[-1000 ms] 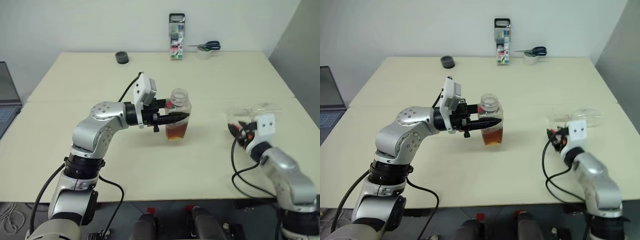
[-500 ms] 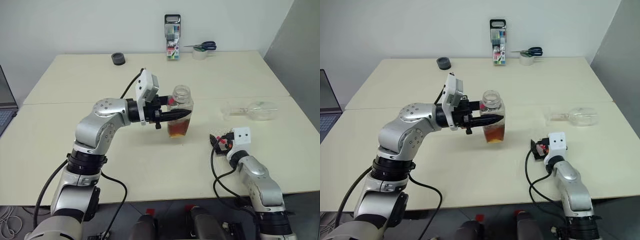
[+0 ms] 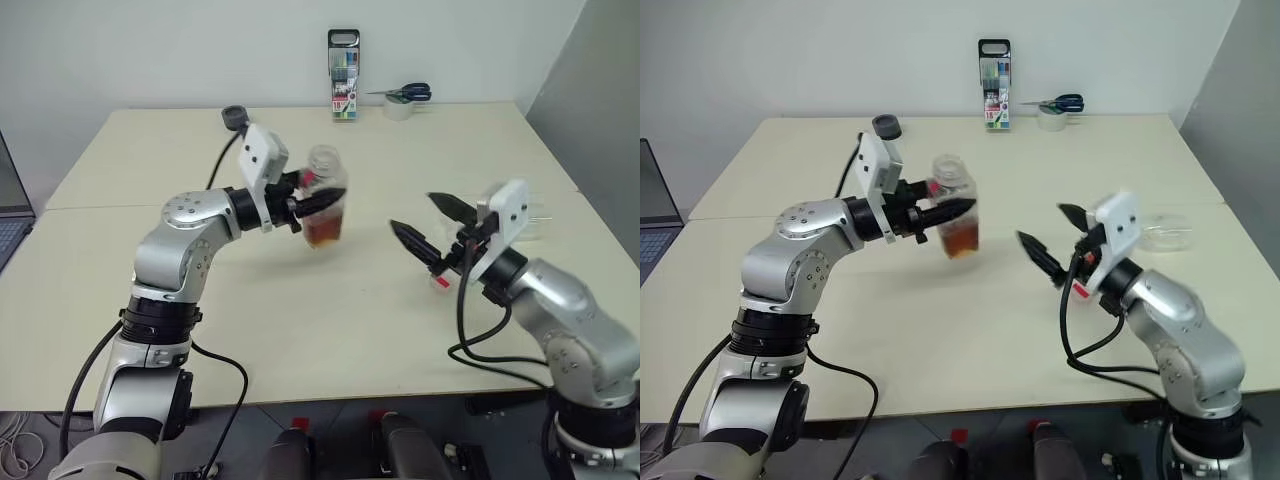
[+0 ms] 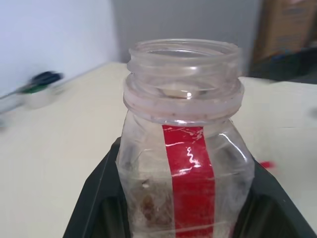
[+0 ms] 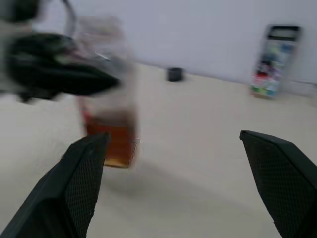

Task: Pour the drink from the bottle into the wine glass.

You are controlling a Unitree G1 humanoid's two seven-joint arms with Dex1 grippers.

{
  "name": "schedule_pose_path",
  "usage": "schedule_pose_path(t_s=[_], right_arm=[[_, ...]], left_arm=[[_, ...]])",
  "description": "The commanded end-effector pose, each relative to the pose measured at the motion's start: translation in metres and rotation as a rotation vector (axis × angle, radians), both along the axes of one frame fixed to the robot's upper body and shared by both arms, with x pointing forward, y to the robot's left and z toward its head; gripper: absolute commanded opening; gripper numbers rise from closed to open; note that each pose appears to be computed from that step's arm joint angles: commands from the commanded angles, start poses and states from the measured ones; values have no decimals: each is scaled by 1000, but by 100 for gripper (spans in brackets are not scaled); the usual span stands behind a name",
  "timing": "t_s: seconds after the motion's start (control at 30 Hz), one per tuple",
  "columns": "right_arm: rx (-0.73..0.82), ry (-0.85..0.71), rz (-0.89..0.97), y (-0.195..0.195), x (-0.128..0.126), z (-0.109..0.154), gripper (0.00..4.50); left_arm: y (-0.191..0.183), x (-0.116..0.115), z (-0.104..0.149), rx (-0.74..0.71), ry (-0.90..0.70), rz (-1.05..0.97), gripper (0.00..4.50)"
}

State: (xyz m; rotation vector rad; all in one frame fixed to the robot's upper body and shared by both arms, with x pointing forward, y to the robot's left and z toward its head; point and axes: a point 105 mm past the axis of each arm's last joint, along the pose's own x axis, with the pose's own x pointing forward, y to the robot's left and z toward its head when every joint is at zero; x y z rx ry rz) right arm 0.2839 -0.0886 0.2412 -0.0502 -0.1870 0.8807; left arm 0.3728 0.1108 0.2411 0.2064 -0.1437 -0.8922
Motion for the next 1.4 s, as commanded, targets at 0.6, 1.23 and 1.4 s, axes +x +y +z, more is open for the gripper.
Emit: schedule_pose_path(t_s=[0.6, 1.23, 1.4], right_arm=[[-74, 10, 380, 45, -13, 18, 448], [-52, -20, 299, 43, -5, 18, 450], [-50, -17, 288, 41, -5, 17, 450]], left_arm=[[143, 33, -10, -237, -141, 771, 198], [162, 33, -61, -241, -37, 769, 286], [161, 31, -63, -238, -32, 768, 444]])
